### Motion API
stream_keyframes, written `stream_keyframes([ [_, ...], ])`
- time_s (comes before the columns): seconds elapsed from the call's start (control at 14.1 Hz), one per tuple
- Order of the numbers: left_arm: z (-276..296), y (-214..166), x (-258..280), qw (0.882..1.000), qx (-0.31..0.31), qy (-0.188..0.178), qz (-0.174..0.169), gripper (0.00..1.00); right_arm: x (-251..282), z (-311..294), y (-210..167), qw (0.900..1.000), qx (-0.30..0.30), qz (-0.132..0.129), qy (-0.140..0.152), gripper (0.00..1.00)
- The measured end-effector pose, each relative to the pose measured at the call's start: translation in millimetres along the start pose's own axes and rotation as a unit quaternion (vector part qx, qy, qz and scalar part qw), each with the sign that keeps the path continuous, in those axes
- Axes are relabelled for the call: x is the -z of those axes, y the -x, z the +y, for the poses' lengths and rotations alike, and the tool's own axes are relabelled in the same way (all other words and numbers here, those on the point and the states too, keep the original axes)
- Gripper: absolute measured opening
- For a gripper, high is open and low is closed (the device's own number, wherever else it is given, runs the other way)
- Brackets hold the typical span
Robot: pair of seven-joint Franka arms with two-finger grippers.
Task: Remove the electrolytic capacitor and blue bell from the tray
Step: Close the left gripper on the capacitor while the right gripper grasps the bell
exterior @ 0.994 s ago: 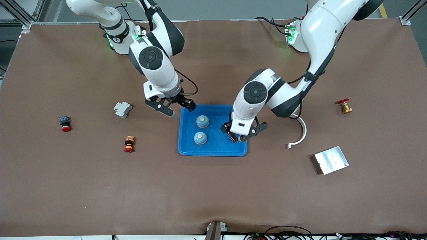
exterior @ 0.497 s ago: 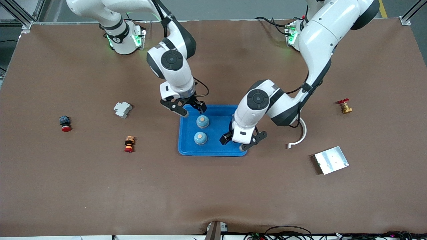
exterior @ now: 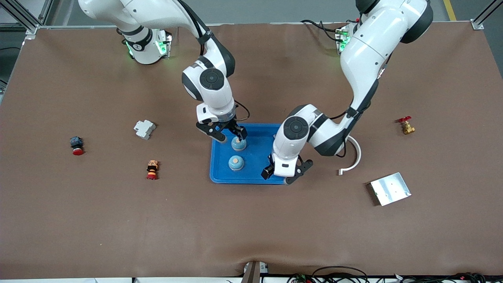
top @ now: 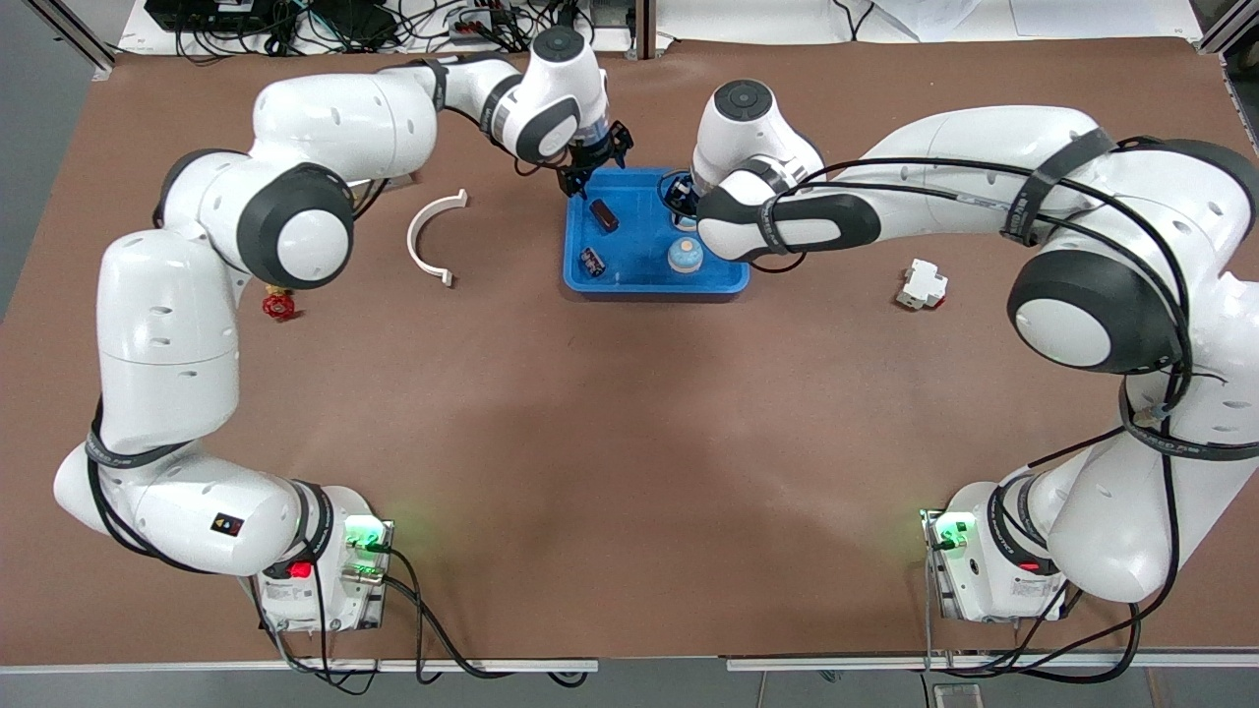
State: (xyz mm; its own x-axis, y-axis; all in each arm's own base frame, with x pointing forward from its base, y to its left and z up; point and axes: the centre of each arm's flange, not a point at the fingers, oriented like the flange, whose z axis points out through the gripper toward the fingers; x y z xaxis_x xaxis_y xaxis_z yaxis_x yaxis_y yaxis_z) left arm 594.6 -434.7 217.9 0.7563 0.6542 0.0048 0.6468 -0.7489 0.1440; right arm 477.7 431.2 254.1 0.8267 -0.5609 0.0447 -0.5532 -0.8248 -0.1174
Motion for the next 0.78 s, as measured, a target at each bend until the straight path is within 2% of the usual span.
stream_keyframes([
  [0.5,-1.2,16.3,-15.2,1.0,0.004,-0.011,-0.006,1.0,-42.2,-6.1,-4.8,1.0,-0.002,0.011,0.008,1.0],
  [0.78,-10.1,17.2,-24.2,0.999,0.004,-0.047,-0.008,1.0,-49.3,-6.9,-6.9,1.0,-0.004,0.018,0.012,1.0],
])
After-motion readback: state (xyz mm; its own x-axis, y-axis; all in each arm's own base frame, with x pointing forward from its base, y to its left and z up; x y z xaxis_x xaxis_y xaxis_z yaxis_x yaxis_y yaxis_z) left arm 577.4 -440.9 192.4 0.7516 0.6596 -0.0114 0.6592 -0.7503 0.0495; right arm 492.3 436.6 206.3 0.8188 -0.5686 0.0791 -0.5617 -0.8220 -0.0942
